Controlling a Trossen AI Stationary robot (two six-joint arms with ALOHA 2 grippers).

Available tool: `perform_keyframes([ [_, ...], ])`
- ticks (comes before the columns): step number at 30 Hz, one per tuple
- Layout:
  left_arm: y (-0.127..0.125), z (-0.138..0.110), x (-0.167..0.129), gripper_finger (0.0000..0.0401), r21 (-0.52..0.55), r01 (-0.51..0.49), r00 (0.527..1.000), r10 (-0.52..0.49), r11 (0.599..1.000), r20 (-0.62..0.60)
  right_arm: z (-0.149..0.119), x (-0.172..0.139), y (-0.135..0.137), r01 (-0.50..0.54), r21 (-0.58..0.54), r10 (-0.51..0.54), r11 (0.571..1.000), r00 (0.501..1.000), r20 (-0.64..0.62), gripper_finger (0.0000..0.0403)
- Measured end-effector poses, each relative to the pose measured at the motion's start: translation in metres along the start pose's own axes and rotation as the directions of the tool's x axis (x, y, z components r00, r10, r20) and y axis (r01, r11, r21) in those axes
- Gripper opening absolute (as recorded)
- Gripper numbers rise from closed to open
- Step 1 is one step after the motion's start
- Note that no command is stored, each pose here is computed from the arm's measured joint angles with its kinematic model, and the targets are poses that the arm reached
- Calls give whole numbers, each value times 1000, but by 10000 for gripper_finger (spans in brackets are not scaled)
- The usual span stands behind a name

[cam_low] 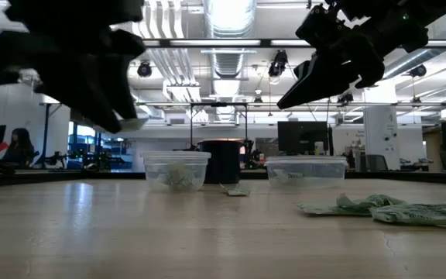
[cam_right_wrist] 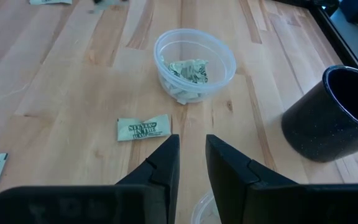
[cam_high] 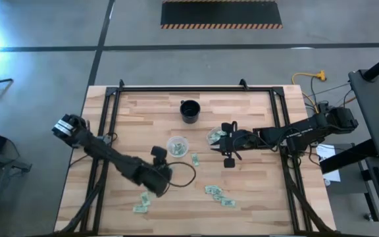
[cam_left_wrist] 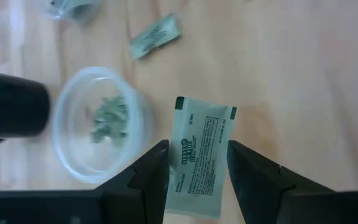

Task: Pick and place Stevia / Truvia into bins
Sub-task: Put the green stevia packet into the left transparent container

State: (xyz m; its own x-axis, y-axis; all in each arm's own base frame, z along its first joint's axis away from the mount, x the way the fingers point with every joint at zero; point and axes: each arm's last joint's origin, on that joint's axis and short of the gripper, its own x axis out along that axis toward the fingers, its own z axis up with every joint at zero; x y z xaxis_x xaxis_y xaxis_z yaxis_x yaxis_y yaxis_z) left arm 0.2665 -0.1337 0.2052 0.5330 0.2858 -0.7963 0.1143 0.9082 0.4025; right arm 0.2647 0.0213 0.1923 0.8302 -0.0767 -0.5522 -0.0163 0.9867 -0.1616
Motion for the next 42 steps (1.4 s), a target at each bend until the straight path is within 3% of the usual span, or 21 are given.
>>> perform_keyframes([
  [12, 70, 6, 32, 143, 61, -121, 991, 124, 991, -49, 0, 0, 0, 0, -8, 0, 1000, 1000, 0, 68],
  [20, 102, 7, 47, 143, 12, -51, 999, 51, 999, -17, 0, 0, 0, 0, -8, 0, 1000, 1000, -1, 68],
  [34, 107, 9, 51, 143, 9, 42, 998, -42, 999, 39, 0, 0, 0, 0, -4, 0, 1000, 1000, 0, 68],
  [42, 109, 8, 52, 159, 22, 42, 998, -43, 999, 40, 0, 0, 0, 0, -1, 0, 1000, 1000, 0, 68],
])
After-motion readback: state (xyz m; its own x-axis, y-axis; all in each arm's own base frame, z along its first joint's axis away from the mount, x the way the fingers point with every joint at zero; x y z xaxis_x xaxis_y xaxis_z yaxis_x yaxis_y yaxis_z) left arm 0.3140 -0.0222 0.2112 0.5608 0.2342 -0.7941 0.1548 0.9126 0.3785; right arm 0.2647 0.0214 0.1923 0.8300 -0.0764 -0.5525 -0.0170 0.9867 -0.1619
